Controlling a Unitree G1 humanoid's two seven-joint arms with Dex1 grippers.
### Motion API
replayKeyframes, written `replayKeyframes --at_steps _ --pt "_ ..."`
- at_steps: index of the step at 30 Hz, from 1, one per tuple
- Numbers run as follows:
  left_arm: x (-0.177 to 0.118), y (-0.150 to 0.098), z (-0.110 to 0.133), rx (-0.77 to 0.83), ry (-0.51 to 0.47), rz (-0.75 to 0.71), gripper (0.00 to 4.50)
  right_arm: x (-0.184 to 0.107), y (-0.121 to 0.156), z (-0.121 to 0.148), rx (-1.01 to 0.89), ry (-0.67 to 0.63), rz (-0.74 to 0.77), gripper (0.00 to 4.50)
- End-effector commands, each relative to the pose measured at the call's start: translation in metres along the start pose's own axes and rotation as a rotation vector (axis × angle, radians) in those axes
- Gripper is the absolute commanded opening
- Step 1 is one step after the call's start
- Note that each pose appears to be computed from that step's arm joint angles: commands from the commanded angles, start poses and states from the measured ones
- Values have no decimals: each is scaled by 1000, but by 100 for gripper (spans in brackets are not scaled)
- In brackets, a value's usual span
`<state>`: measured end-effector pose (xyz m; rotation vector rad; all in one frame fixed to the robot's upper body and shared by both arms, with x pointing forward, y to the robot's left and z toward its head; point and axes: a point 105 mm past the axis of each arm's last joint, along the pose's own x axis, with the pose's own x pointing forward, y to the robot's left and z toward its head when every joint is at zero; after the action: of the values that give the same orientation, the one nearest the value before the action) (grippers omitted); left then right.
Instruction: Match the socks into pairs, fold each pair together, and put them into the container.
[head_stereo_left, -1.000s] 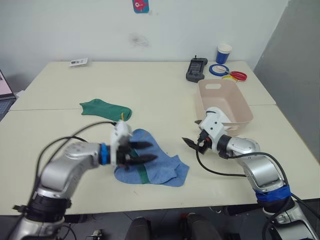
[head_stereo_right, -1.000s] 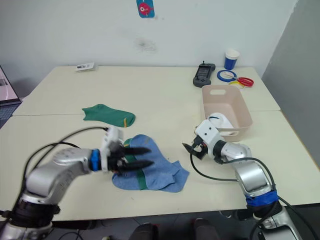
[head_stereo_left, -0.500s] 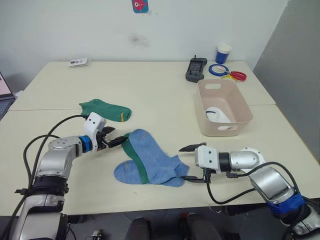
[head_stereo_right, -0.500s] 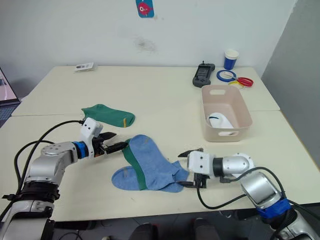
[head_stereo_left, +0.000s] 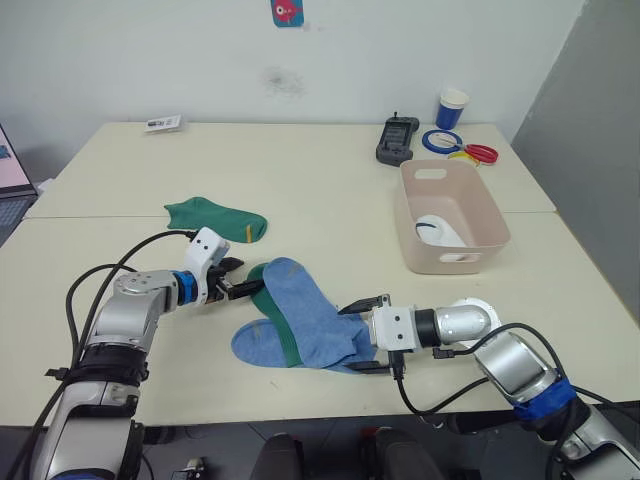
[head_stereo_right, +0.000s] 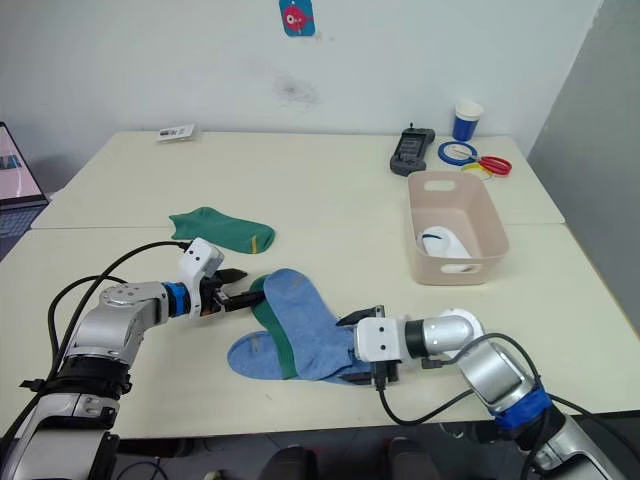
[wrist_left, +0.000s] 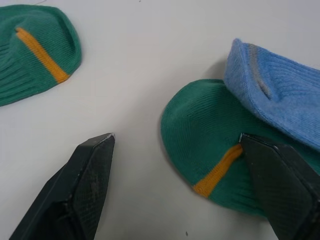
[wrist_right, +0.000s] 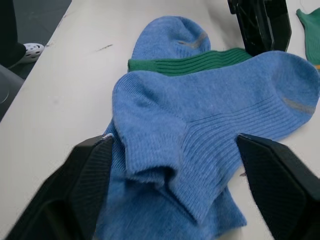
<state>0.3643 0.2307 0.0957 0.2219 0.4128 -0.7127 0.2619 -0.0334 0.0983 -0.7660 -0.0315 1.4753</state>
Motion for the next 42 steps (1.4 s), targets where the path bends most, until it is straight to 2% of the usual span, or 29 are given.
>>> replayKeyframes --at_steps 1,8,10,11,15,19,24,27,29,33,36,42 --pt "6 -8 -14 -12 59 -54 293 -2 -5 9 -11 -41 -8 279" --pt "6 -8 -15 -19 54 -59 66 -7 -3 9 0 -50 2 14" --pt "7 -8 -15 -19 53 -55 4 -9 -3 8 -2 -43 3 0" --pt "7 -7 -16 -20 51 -53 2 -10 -3 7 -3 -40 1 0" --pt "4 7 -8 -20 -4 32 2 -13 -5 6 0 -36 -6 0" --pt "-7 39 24 -18 -171 193 2 -16 -5 5 2 -35 -8 0" --pt "-28 81 62 44 -308 443 2 -17 -6 4 -1 -33 -4 0" --pt "-47 108 72 114 -310 669 2 -16 -7 4 -6 -33 -4 0" --pt "-56 120 67 102 -277 765 2 -16 -8 4 -9 -33 -4 0" --pt "-49 119 46 89 -187 753 2 -16 -9 4 -16 -33 -2 0" --pt "-41 113 40 73 -182 692 63 -16 -9 3 -17 -32 -2 0" --pt "-61 120 49 48 -267 731 256 -16 -7 3 -20 -27 3 0"
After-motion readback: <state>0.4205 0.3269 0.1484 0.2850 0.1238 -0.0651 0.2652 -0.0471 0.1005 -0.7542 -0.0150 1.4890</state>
